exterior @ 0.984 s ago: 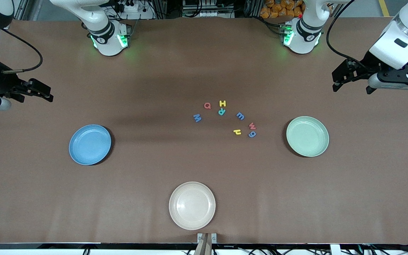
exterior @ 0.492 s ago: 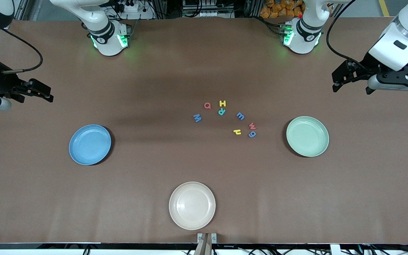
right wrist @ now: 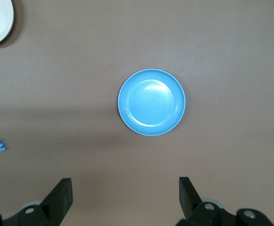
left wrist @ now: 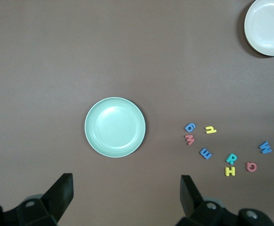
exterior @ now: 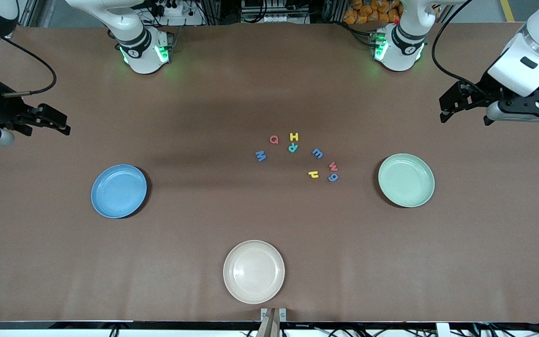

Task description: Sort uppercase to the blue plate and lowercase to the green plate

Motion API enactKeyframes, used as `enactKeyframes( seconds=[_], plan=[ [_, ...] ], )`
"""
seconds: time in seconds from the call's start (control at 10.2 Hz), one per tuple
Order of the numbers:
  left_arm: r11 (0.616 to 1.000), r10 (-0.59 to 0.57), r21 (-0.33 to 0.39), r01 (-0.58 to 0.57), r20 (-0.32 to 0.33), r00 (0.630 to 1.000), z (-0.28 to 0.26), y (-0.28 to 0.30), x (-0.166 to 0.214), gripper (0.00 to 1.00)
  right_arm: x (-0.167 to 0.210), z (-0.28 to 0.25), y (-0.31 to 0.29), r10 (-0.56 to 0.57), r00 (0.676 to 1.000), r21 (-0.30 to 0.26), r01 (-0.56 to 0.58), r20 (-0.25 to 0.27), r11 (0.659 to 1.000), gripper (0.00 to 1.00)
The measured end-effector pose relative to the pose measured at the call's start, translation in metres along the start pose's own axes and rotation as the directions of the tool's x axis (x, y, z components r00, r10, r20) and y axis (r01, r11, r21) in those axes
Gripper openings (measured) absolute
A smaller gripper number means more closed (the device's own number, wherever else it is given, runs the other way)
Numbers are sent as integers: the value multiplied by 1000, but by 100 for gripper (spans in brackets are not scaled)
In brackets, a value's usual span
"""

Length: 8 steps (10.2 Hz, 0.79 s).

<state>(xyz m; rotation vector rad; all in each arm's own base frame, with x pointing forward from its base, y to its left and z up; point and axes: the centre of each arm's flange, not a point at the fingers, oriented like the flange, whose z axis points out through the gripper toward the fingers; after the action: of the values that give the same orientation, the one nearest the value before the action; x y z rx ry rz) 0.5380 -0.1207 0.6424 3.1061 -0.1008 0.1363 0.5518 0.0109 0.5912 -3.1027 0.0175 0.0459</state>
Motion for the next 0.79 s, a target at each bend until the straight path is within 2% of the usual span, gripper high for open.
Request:
enactKeyframes(
  seconds=[0.3,0.79],
  plan=[
    [1000,-3,1,3,8,1000,4,-2,0,100,0,0,0,0,1000,0,0,1,1000,100],
    [1000,-21,10,21,64,998,32,-12,1,100,0,0,0,0,1000,0,0,2,1000,100]
  ],
)
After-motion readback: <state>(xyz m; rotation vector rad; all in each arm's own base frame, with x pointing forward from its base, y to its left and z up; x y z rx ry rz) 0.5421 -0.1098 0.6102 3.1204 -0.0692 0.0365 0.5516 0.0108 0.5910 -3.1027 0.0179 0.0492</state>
